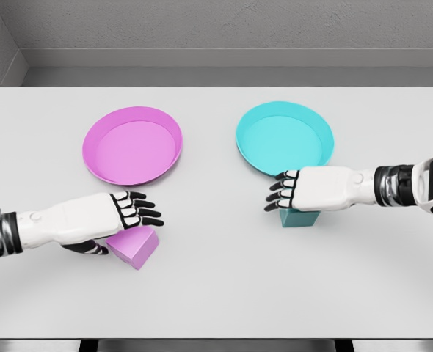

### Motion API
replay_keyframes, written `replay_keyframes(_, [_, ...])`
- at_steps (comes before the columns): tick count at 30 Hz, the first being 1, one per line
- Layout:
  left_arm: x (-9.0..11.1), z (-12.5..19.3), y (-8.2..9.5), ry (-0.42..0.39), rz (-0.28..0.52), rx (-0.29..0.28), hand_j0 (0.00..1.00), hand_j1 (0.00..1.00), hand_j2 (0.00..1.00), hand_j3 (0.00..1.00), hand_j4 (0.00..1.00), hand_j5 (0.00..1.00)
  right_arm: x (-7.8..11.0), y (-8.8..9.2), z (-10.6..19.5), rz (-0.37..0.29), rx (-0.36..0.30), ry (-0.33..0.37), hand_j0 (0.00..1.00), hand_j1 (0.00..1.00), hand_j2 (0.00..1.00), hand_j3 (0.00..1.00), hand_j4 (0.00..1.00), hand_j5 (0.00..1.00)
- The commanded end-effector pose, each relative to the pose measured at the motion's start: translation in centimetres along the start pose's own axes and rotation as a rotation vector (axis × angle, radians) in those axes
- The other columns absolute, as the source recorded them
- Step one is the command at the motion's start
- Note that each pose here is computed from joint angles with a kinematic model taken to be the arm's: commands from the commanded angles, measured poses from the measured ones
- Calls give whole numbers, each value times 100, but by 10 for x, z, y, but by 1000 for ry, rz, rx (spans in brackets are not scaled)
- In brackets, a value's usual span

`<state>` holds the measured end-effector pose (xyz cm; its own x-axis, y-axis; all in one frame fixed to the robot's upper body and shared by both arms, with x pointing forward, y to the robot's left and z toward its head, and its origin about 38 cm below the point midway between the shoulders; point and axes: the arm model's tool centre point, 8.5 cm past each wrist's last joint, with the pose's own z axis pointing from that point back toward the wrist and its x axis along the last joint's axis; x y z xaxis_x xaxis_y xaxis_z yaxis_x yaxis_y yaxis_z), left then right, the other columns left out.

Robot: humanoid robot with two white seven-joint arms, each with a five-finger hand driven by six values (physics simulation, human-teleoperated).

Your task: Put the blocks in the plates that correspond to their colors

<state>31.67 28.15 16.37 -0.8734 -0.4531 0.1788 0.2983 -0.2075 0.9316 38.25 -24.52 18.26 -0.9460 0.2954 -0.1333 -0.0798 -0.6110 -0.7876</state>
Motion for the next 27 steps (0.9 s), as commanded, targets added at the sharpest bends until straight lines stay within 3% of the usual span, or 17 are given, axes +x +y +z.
replay_keyframes(1, [1,-1,-2,-5,10,-2,100,100,100,100,100,100,-1,1,0,-3,1,3,100,100,100,100,100,100])
replay_keyframes(13, [6,-9,-7,-22,19,-4,100,100,100,100,100,100,1,-2,-1,9,0,-3,67,67,67,67,67,67])
replay_keyframes(26, [11,-17,-15,-42,27,-26,100,100,100,100,100,100,4,-16,3,34,-34,-8,63,63,63,63,63,63])
replay_keyframes(27, [11,-17,-16,-42,26,-36,89,89,89,89,89,89,4,-17,3,35,-35,-8,63,63,63,63,63,63])
